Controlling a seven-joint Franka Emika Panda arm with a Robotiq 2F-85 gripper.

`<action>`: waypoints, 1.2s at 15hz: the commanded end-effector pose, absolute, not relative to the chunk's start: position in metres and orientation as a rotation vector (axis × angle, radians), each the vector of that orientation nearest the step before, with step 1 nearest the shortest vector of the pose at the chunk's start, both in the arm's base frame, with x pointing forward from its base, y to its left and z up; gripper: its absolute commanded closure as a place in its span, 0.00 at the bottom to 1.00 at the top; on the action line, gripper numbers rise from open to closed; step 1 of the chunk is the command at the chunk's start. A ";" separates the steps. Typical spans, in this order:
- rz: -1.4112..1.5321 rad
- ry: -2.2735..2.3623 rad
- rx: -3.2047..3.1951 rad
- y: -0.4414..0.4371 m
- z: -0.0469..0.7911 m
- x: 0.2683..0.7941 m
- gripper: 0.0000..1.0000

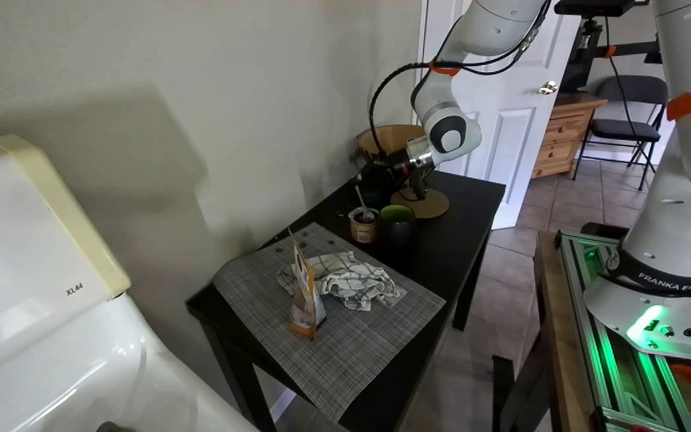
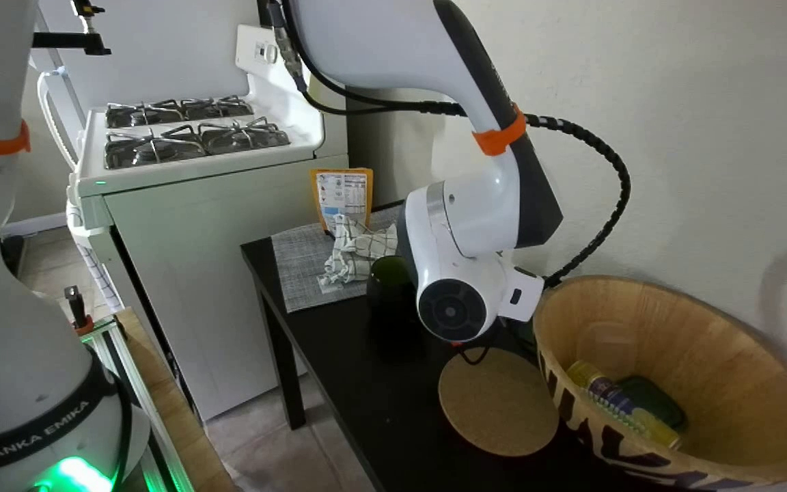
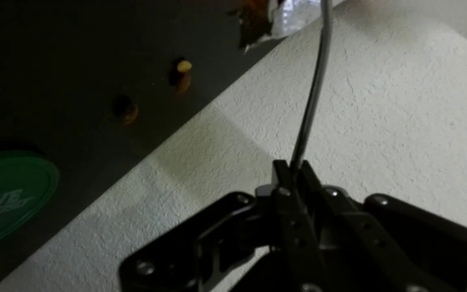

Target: Use the spoon to transfer a spoonful of contents from the can to the cup

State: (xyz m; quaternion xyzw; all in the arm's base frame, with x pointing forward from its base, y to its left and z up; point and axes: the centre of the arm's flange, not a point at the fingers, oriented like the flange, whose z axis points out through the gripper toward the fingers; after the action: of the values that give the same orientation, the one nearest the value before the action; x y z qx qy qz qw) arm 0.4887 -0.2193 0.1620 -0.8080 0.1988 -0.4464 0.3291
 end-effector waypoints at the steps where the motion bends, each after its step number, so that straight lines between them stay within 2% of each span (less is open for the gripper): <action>1: -1.140 0.489 -2.089 -0.228 0.156 0.481 0.98; 18: -1.189 0.352 -1.948 -0.254 0.165 0.467 0.98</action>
State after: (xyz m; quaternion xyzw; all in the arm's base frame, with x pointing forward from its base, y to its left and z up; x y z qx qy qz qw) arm 0.4746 -0.2479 0.1696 -0.7773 0.1497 -0.4683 0.3926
